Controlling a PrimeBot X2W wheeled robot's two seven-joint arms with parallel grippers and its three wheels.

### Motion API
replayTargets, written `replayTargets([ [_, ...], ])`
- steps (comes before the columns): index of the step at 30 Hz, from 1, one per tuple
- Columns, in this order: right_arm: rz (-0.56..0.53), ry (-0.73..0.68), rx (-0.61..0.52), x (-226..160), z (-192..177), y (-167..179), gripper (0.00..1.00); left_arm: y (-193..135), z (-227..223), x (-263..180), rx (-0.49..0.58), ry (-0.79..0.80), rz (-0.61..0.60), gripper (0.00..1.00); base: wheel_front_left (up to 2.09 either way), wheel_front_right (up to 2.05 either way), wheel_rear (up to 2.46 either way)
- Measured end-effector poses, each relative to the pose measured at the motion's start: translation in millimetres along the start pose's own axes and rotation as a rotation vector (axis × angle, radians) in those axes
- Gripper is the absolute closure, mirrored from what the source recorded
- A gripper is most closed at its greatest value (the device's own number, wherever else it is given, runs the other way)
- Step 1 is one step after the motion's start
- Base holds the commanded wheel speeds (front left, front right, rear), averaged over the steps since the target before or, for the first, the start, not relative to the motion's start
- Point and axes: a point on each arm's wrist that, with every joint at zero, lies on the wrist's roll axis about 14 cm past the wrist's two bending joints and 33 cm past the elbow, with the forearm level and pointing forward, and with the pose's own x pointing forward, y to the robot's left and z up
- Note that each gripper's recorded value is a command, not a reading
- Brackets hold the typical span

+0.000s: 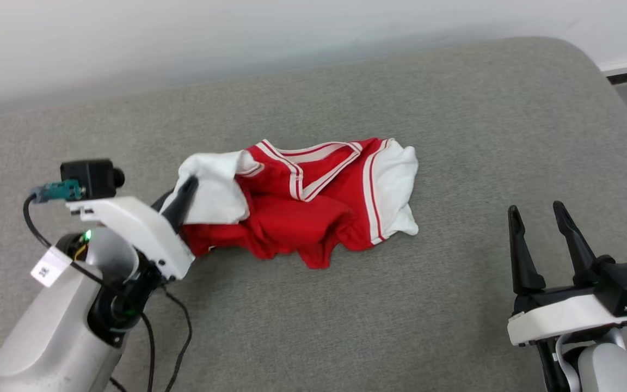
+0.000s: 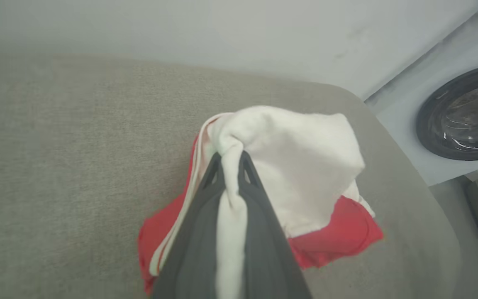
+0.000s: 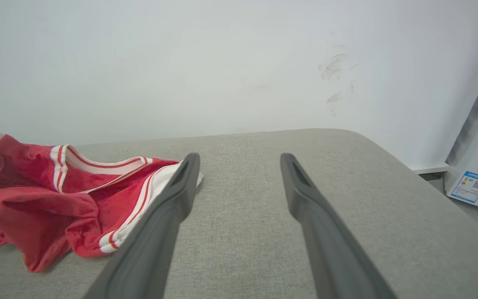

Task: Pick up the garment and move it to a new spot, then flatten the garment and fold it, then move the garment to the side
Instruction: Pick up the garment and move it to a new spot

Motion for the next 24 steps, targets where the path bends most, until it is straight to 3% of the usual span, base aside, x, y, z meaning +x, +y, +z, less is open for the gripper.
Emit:
replayTargets([
  [4,0.046,0.027,-0.012,8.3,-11.0,15.2,0.0,46.9,-35.0,-12.1,-0.053,0.088,0.118,1.0,0.0,0.0,0.0],
  [9,0.094,0.055,-0.019,16.9,-23.0,31.5,0.0,91.6,-46.9,-23.3,-0.098,0.097,0.238,1.0,0.0,0.0,0.0],
  [10,0.094,0.055,-0.019,16.9,-23.0,31.5,0.0,91.6,-46.9,-23.3,-0.098,0.097,0.238,0.64,0.0,0.0,0.0],
  [11,0.102,0.057,-0.019,18.8,-23.9,34.4,0.0,98.4,-45.8,-24.5,-0.102,0.092,0.258,0.64,0.0,0.0,0.0],
  [12,0.11,0.058,-0.021,20.3,-24.8,36.9,0.0,104.9,-45.7,-25.9,-0.104,0.093,0.278,0.0,0.0,0.0,0.0],
  [15,0.122,0.064,-0.023,21.6,-27.2,41.2,0.0,125.1,-38.7,-32.3,-0.066,0.072,0.341,0.0,0.0,0.0,0.0],
  [16,0.129,0.061,-0.025,21.4,-26.0,43.4,0.0,146.7,-11.0,-41.0,0.023,-0.013,0.418,0.0,0.0,0.0,0.0],
  [18,0.133,0.055,-0.023,20.8,-23.8,44.8,0.0,157.4,10.1,-50.1,0.12,-0.083,0.462,0.0,0.0,0.0,0.0],
  [21,0.141,0.048,-0.02,17.8,-20.5,47.4,0.0,155.9,24.5,-60.5,0.31,-0.132,0.461,0.0,0.0,0.0,0.0],
  [24,0.144,0.037,-0.017,14.2,-16.0,48.4,0.0,142.5,41.9,-66.9,0.37,-0.225,0.432,0.0,0.0,0.0,0.0],
])
